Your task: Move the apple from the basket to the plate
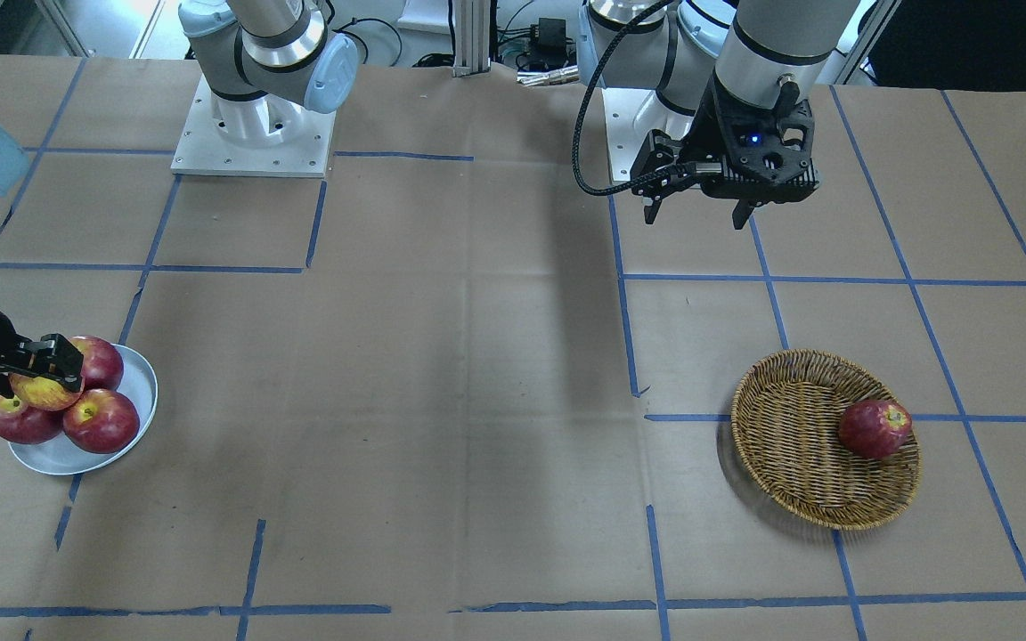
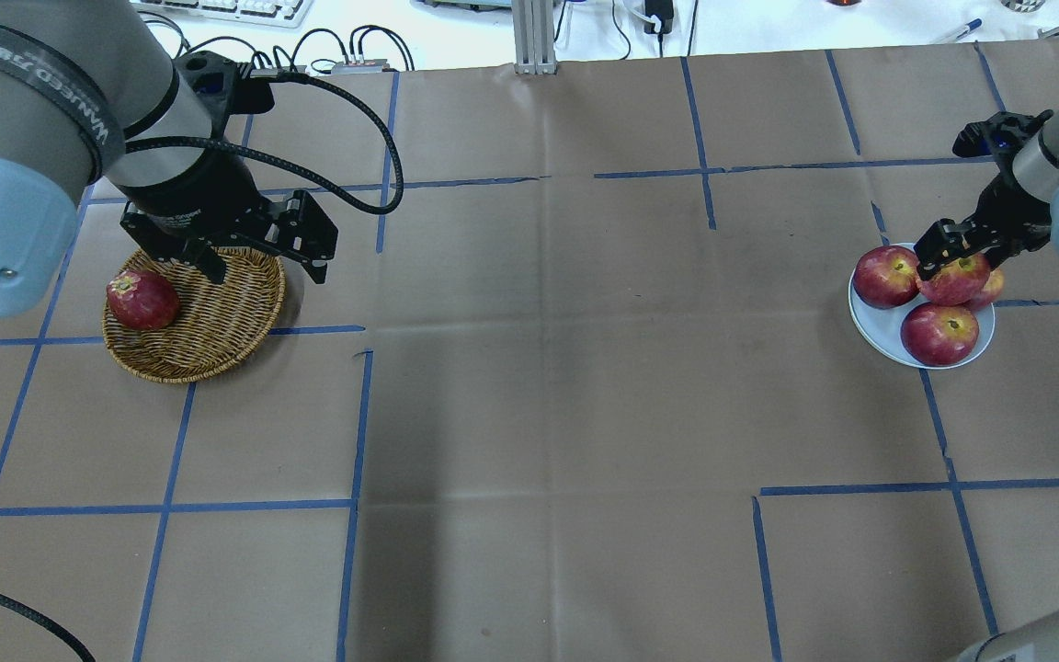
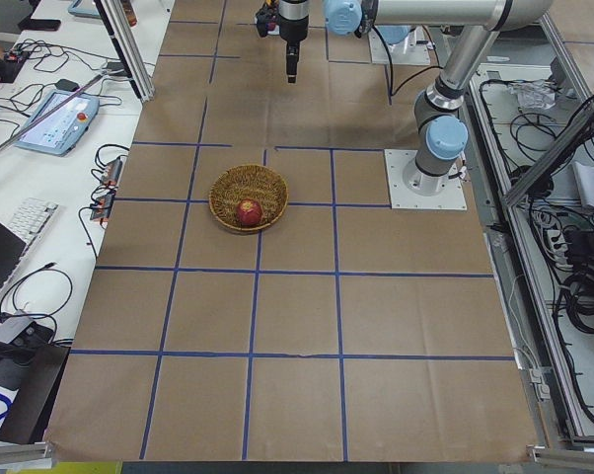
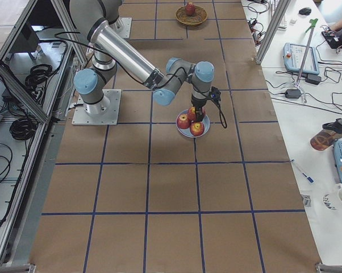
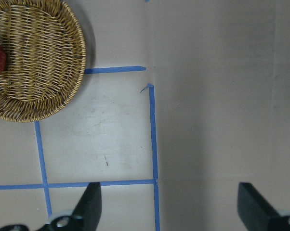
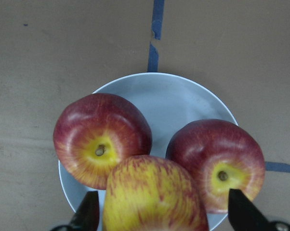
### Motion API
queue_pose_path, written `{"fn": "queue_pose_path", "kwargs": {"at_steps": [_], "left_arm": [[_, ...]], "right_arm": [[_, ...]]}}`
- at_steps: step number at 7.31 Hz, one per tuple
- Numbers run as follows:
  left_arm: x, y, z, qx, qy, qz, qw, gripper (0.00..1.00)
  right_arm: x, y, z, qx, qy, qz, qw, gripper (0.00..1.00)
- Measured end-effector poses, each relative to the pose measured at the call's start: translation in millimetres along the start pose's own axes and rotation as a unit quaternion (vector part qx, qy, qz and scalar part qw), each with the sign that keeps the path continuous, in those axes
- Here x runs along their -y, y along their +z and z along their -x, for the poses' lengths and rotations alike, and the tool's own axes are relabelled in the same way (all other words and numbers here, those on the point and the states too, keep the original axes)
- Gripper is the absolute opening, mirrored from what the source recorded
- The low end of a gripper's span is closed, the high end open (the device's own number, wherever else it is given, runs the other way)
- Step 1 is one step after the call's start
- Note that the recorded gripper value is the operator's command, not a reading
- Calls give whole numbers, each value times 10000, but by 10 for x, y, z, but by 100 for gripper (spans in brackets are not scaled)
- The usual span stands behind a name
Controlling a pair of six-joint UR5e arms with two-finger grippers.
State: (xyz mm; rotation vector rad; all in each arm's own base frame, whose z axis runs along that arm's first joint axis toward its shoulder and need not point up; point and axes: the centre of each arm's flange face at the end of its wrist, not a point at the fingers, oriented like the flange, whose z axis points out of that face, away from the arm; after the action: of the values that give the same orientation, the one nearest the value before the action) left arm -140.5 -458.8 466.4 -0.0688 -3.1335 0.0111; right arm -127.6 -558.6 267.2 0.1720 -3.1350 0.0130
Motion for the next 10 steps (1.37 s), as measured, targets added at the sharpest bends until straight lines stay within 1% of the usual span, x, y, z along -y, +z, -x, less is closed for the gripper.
{"fn": "queue_pose_path", "kwargs": {"at_steps": [1,2,3,4,5,6,7,8,9,10], "left_arm": [[1,9,3,-2,-3,0,10000,99],[2,11,9,1,-10,0,10000,99],[4,13,18,7,-18,1,10000,99],[6,14,27,13,-27,1,10000,99],[9,14,33,17,-32,2,10000,99],[12,15,38,21,-37,4,10000,99],[13,12,39,23,-38,6,10000,99],[17,13,37,28,-33,11,10000,99],[20,14,32,36,-23,17,10000,99],[21,11,27,42,-9,21,10000,99]], "right_arm": [[19,-83,19,-21,-11,-75,10000,100],[70,-237,73,-47,-51,-210,9998,100],[168,-505,202,-64,-116,-348,9993,100],[275,-840,379,-37,-121,-365,9993,100],[343,-1168,563,26,-14,-265,9996,100],[351,-1476,852,87,202,-112,9997,100],[294,-1739,1266,108,479,-14,9988,100],[207,-1951,1715,93,697,-31,9975,100],[110,-2095,2066,86,791,-52,9968,100],[5,-2187,2265,87,889,-19,9960,100]]}}
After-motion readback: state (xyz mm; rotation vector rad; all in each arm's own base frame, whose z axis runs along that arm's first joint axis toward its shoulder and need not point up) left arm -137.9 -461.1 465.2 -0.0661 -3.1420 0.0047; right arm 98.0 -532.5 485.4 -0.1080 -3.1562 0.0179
